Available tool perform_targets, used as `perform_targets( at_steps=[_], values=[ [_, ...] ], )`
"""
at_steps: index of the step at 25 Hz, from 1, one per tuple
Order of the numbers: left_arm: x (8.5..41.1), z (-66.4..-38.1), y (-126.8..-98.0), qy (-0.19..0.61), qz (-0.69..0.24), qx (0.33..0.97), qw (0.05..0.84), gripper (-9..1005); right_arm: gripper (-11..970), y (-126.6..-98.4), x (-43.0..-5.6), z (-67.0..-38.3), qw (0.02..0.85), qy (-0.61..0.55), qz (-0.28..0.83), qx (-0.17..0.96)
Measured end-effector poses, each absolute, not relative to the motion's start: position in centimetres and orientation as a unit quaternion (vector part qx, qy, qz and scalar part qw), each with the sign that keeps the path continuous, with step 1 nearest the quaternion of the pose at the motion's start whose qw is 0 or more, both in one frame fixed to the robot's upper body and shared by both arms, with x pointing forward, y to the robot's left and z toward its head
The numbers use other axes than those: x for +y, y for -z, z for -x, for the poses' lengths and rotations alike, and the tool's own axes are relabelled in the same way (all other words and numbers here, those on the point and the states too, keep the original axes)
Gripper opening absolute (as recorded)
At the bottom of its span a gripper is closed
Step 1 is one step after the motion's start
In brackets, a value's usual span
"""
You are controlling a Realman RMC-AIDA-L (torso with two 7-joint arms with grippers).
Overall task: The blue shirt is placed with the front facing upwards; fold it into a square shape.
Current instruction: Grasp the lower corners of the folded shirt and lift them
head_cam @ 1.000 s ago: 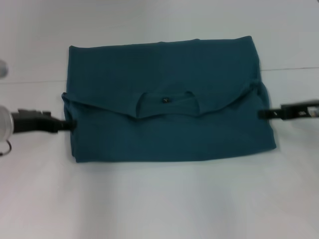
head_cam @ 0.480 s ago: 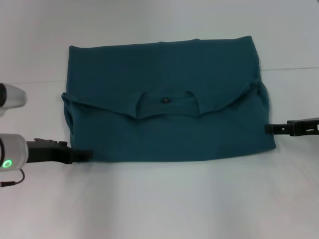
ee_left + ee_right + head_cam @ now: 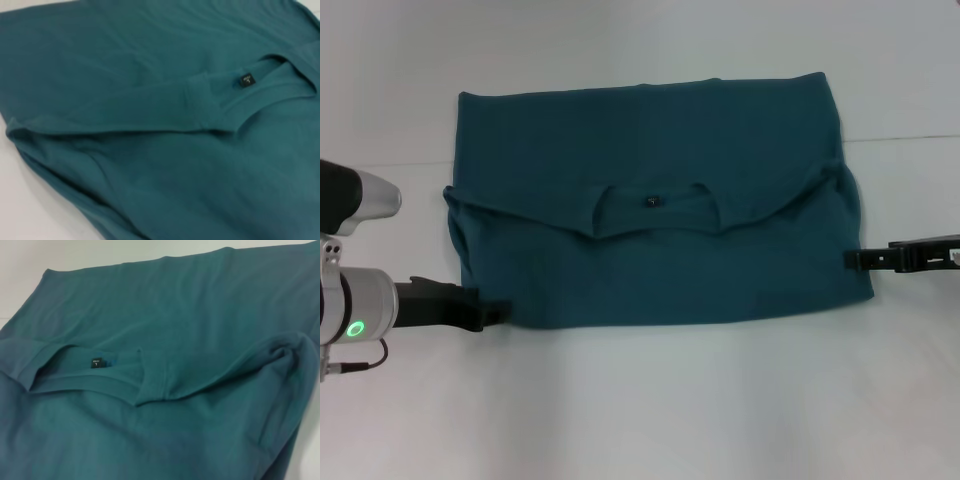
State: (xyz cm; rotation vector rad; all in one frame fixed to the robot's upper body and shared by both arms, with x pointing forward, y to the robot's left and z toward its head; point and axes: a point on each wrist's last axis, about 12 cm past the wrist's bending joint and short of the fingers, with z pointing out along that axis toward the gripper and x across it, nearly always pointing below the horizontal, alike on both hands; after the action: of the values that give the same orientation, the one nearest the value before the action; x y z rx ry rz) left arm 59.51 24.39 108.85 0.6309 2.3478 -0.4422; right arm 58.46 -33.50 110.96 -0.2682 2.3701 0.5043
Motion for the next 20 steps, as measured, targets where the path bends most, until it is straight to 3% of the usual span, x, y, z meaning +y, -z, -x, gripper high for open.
perform_targets(
  at_steps=[9, 18, 20],
  values=[
    [24.2, -59.4, -108.6, 0.171, -0.244, 0.898, 0.324, 322, 871, -112.6, -35.8, -59.9, 0.305, -0.189, 0.033, 0.933],
    [24.3, -59.3, -108.6, 0.175, -0.239, 0.899, 0.323, 14, 894, -110.7, -31.6, -60.9, 0.253, -0.228, 0.071, 0.938],
    [24.3, -59.2, -108.6, 0.176, -0.239, 0.899, 0.322, 14, 896, -110.2, -31.0, -61.1, 0.25, -0.227, 0.074, 0.938]
  ],
)
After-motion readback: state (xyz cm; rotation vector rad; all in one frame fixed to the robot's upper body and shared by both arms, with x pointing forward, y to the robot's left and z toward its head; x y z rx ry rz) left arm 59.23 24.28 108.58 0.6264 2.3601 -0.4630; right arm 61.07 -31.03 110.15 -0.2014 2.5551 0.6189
